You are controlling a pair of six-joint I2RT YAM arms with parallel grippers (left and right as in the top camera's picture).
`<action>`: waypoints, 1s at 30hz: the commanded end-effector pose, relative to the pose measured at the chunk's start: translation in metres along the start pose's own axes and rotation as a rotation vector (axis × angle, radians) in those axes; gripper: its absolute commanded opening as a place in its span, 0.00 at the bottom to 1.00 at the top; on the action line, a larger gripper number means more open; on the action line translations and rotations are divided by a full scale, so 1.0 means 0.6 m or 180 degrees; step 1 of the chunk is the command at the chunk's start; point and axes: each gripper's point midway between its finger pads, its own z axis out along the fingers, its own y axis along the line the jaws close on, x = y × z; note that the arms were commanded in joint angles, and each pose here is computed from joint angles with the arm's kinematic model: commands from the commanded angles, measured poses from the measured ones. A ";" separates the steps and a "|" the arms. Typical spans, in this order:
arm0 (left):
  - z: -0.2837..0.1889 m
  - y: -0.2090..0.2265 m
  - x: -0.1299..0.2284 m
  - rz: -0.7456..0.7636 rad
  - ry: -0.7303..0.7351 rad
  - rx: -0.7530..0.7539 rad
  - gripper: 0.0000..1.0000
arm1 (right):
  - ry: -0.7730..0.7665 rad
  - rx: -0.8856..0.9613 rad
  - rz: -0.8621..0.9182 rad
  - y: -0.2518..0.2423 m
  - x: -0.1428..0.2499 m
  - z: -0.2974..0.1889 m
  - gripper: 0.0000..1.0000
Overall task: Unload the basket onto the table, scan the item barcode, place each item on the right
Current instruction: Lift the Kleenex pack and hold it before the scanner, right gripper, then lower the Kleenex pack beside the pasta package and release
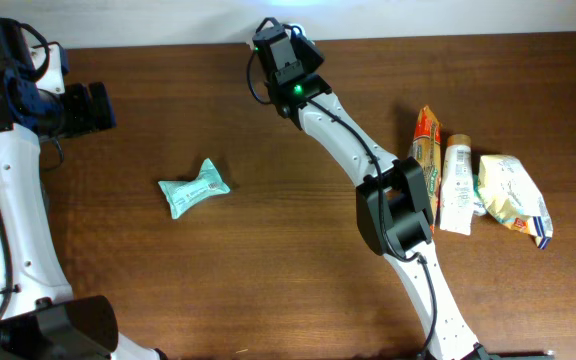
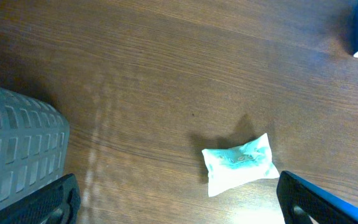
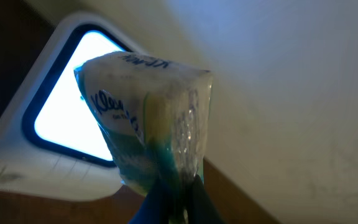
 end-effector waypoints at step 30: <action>-0.005 0.002 -0.002 0.0016 -0.0024 -0.0003 0.99 | 0.3793 -0.3171 0.1482 0.026 0.468 -0.366 0.83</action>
